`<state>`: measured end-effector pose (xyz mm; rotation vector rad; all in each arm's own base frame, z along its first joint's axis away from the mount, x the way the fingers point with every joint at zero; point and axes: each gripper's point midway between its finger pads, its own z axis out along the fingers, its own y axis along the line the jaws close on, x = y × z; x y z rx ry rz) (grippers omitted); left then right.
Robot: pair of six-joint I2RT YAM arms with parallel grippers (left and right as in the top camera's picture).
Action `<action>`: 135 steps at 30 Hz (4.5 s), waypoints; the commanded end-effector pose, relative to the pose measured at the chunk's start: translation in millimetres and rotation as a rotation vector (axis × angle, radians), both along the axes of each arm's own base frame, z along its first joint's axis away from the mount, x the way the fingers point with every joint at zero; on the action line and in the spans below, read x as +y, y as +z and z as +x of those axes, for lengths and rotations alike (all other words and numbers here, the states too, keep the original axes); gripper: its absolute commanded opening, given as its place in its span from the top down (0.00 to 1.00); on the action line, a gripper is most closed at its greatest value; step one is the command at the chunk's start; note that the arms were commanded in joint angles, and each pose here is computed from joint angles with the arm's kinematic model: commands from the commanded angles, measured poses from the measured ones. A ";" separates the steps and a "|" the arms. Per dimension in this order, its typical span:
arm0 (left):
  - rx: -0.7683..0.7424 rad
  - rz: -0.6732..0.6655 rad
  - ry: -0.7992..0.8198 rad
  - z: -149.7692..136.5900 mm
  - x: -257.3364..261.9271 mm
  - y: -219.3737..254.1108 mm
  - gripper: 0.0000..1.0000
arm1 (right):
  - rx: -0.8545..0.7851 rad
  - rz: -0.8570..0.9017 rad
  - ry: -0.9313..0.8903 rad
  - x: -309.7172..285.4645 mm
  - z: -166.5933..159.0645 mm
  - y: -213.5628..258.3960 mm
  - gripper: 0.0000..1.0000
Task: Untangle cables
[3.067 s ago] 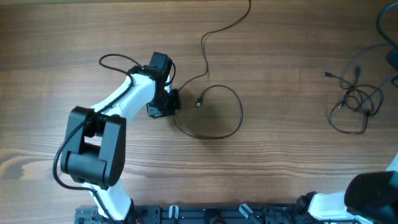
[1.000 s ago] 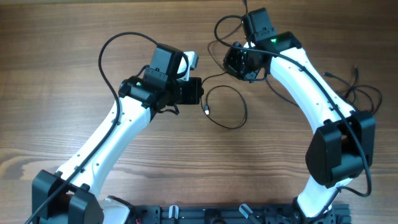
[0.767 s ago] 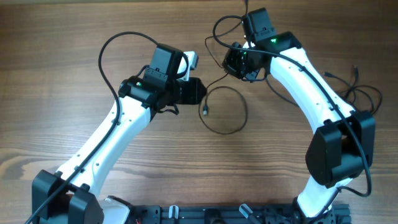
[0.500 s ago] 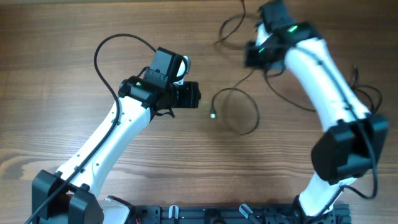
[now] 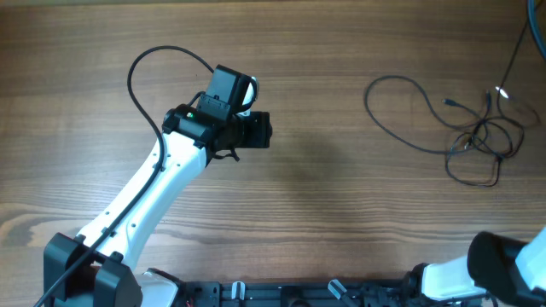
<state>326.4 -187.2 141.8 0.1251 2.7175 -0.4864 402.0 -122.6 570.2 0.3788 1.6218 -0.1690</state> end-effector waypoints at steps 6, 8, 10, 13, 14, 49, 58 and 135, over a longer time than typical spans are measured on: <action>-0.019 0.007 -0.004 -0.4 1.3 5.9 0.41 | 0.159 0.016 -0.065 -17.0 13.9 -46.9 0.96; -0.020 0.007 -0.004 -0.2 1.2 6.1 0.40 | 0.191 0.067 -0.128 -27.4 16.9 -63.4 0.96; -0.020 0.007 -0.004 -0.3 1.2 6.0 0.41 | 0.217 0.135 -0.198 -40.4 21.0 -81.6 0.96; -0.019 0.007 -0.004 -0.5 1.3 5.8 0.41 | 0.313 0.241 -0.288 -68.3 23.1 -125.1 0.96; -0.019 0.007 -0.004 -0.4 1.3 5.9 0.41 | 0.350 0.277 -0.317 -76.5 20.5 -139.7 0.96; -0.054 -0.008 -0.003 6.9 -1.8 10.4 0.40 | 1.062 0.622 0.054 -39.6 -16.1 -338.3 0.11; -0.144 0.156 0.290 45.7 74.6 12.8 0.21 | 1.159 0.275 0.616 137.7 28.7 -358.5 0.02; -0.478 -0.014 0.472 -135.9 163.7 80.7 0.00 | -0.478 -0.182 0.482 158.8 -178.0 -297.5 0.00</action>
